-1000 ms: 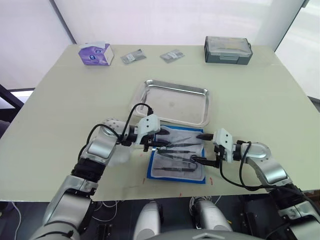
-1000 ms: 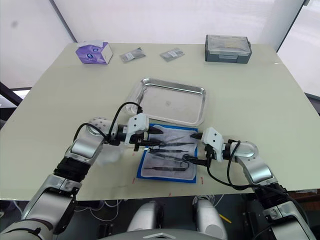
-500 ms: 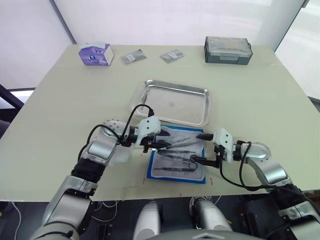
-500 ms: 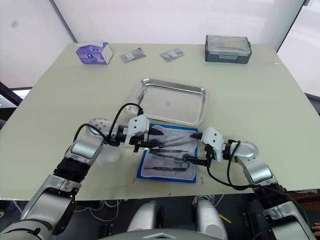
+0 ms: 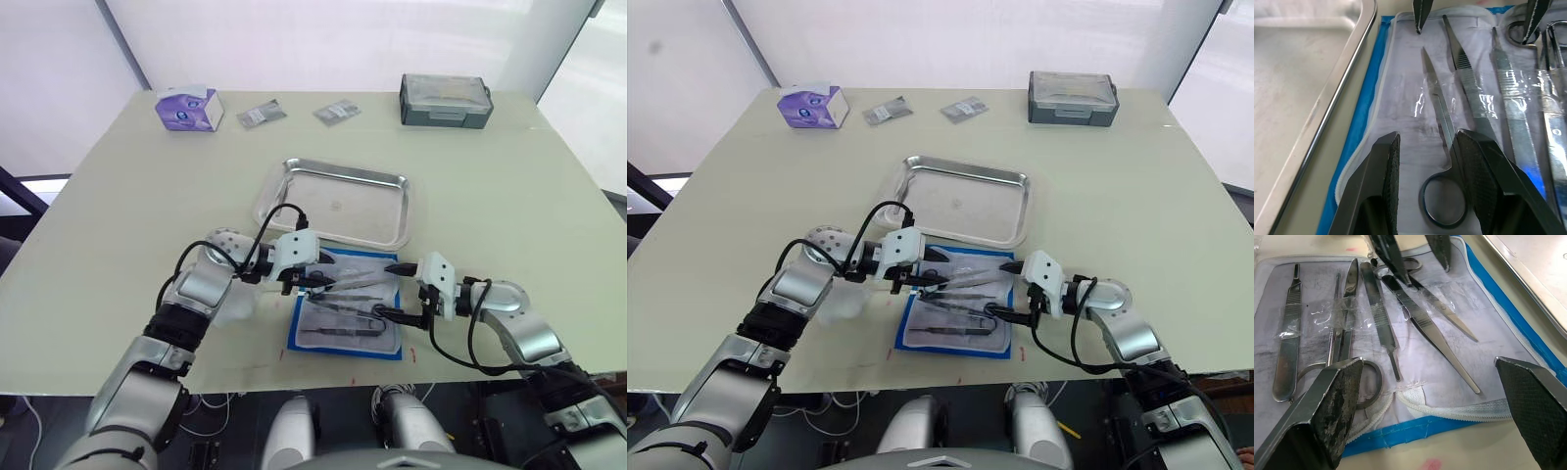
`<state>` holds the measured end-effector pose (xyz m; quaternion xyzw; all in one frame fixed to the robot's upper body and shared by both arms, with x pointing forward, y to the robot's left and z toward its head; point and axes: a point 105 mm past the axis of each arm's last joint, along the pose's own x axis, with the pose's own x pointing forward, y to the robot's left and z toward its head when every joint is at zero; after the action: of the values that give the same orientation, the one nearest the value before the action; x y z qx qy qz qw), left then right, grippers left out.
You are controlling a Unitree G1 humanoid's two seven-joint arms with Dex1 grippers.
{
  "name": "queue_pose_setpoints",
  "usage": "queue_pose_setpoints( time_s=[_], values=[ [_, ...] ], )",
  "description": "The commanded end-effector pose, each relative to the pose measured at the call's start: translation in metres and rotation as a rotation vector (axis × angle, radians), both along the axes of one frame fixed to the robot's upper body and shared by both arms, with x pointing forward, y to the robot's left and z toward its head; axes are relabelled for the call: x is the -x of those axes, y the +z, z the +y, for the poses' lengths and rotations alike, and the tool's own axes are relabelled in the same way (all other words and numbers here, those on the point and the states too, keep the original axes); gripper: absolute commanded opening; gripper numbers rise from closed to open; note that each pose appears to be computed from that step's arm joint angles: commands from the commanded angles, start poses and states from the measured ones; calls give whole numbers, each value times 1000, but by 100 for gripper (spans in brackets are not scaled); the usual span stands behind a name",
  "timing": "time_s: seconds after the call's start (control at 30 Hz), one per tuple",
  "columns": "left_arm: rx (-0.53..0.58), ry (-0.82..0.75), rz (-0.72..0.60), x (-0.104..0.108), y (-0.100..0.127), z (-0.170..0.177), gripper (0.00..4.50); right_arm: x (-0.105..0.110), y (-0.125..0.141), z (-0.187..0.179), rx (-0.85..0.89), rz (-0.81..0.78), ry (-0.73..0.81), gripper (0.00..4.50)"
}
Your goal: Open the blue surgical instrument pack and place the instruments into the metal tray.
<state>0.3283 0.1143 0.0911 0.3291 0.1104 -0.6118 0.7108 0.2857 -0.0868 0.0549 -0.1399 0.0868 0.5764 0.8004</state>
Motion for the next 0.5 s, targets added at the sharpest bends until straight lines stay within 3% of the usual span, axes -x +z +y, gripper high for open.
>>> queue_pose_setpoints(
  time_s=[0.03,0.17,0.23,0.27,0.37,0.5],
  values=[
    [-45,22,30,0,-13,7,198,17,-46,-6,127,145,-7,450],
    [-49,1,59,5,-14,7,198,16,-46,-7,127,146,-9,450],
    [-48,-1,82,7,-14,7,145,16,-46,-6,126,147,-9,450],
    [-48,-2,91,8,-15,8,141,17,-46,-6,126,148,-8,450],
    [-64,-10,110,10,-16,9,31,16,-46,-7,126,147,-9,450],
    [-74,-19,140,13,-18,10,6,15,-45,-7,126,145,-12,450]
  ],
)
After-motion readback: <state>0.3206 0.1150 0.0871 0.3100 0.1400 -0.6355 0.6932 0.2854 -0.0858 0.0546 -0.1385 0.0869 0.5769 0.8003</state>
